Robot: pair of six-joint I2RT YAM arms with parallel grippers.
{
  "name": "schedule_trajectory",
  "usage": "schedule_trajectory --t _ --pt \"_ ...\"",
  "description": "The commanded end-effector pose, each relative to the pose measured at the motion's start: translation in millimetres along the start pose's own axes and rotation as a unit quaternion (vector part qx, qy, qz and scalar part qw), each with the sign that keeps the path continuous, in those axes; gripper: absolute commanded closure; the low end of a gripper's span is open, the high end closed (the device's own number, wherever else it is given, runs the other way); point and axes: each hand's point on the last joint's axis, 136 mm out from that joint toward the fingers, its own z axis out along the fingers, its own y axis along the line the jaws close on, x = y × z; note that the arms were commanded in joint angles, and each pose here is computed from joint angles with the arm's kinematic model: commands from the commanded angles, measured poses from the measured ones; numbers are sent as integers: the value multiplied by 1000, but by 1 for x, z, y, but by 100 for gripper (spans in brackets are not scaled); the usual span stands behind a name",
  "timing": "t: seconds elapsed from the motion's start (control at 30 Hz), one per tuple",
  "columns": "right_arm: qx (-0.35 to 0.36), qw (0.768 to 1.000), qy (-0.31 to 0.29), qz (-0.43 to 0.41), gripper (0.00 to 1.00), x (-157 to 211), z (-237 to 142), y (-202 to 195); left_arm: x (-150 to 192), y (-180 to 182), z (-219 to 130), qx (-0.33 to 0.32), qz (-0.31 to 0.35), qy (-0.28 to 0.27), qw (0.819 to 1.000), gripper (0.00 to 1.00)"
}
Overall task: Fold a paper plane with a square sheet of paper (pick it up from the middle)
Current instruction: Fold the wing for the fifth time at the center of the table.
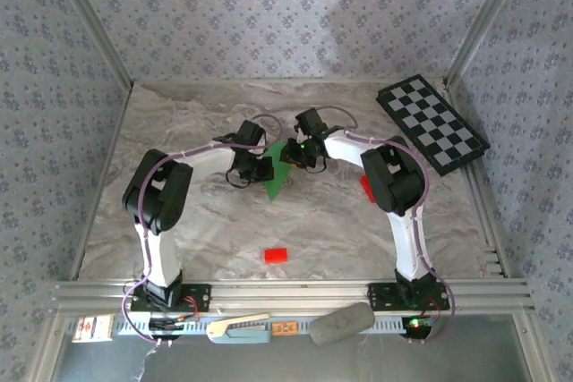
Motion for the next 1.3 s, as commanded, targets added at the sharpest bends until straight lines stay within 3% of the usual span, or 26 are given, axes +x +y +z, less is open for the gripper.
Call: schedule_trajectory --t 0.0,0.13,0.3,0.5,0.7,1.13,1.27 --pt "63 996 18 56 75 23 2 -30 -5 -14 -24 30 -28 -21 999 84" --pt "90 990 -6 106 75 29 -8 -38 -1 -16 -38 45 -97 -40 993 80" --pt "109 978 -51 171 74 35 -19 -41 10 -38 -46 124 -170 -47 976 76" --pt "118 967 -77 214 71 41 -23 -41 17 -53 -45 176 -201 -52 962 76" --pt "120 959 -85 241 71 45 -29 -45 26 -42 -25 158 -218 -27 963 80" --pt "105 947 -87 290 71 59 -39 -52 33 -10 9 96 -243 -32 965 90" --pt "90 955 -92 268 64 51 -48 -44 37 -4 12 77 -245 -18 966 91"
